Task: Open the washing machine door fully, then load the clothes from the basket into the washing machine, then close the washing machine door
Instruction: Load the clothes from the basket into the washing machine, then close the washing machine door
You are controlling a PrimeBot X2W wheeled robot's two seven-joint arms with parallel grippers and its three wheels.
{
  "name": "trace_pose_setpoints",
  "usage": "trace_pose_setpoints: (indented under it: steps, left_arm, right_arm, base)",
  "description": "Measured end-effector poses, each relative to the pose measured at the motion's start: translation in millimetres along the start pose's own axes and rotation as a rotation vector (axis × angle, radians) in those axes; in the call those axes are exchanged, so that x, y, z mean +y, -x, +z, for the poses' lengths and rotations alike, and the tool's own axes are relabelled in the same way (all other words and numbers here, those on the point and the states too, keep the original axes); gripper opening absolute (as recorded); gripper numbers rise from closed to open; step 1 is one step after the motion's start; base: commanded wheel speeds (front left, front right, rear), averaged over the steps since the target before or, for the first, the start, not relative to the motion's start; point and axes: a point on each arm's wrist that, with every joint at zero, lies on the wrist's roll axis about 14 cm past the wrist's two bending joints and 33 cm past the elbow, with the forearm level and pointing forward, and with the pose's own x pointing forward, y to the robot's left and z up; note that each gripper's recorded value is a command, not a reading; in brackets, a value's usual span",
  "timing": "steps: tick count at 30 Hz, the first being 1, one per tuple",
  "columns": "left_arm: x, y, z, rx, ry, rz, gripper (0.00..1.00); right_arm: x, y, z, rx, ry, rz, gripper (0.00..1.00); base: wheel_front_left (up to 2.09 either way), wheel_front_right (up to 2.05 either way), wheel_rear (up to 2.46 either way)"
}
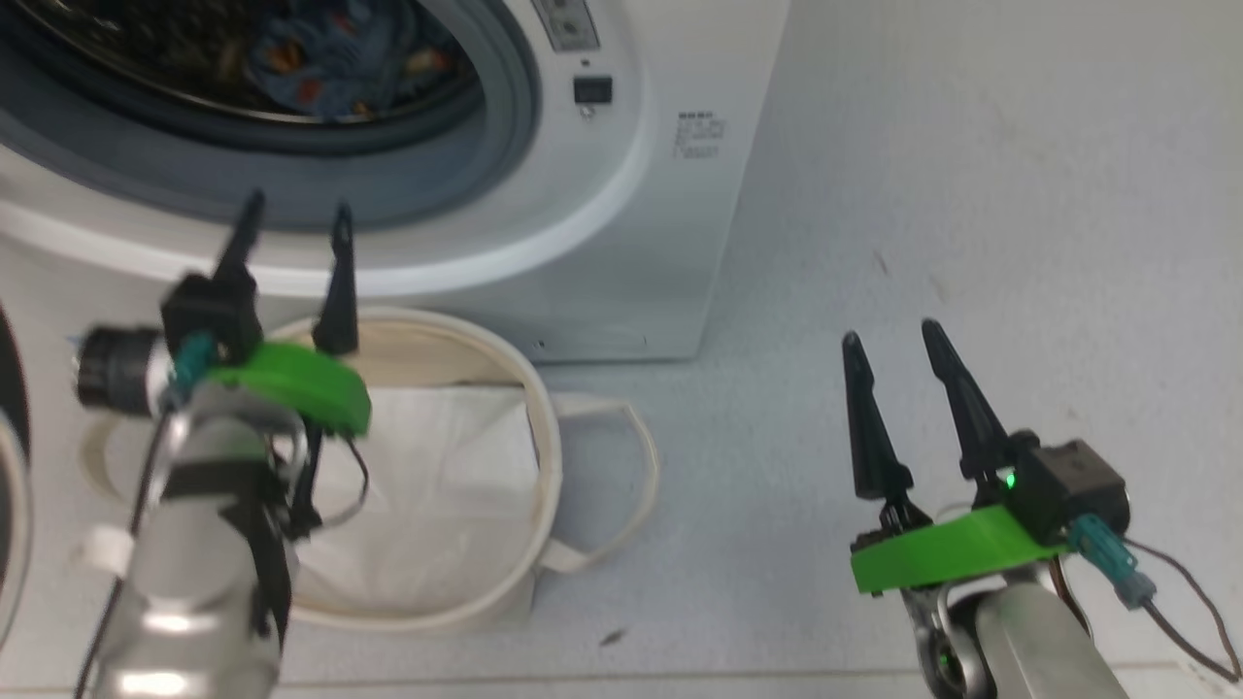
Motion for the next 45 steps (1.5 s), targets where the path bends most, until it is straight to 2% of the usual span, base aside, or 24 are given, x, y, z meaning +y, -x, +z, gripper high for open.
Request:
trace_pose_setpoints:
  steps: [1,12,16,22,26,29,45]
  left_arm:
    - [-0.3,19.7,1.3,0.001,0.018,0.01,1.0]
    - [-4.3,127.0,-4.1,0.007,0.082,0.053,1.0]
    - [-2.0,153.8,2.2,-0.022,0.089,0.074,1.0]
    - [0.3,169.2,31.3,-0.122,0.087,0.099,1.0]
    - [4.5,180.9,25.5,-0.118,0.115,0.136,1.0]
    - [-0.2,185.9,18.4,-0.1,0.126,0.118,1.0]
    - [-9.4,184.6,8.5,-0.067,0.104,0.092,1.0]
  right_arm:
    - [3.4,7.8,7.3,-0.012,-0.001,-0.001,1.0]
    - [23.1,48.6,48.0,-0.104,-0.024,0.005,1.0]
    - [30.9,62.3,55.3,-0.123,-0.023,0.014,1.0]
    - [36.1,68.1,61.5,-0.142,-0.037,0.022,1.0]
    - [30.9,70.8,62.3,-0.146,-0.061,0.002,1.0]
    - [28.9,71.6,59.0,-0.136,-0.067,-0.005,1.0]
    - [22.5,73.8,54.4,-0.123,-0.061,-0.026,1.0]
  base:
    - [0.0,0.0,0.0]
    - [0.0,0.0,0.0]
    - [0.0,0.0,0.0]
    - [0.0,0.0,0.0]
    - [0.0,0.0,0.0]
    - [0.0,0.0,0.0]
    - [0.0,0.0,0.0]
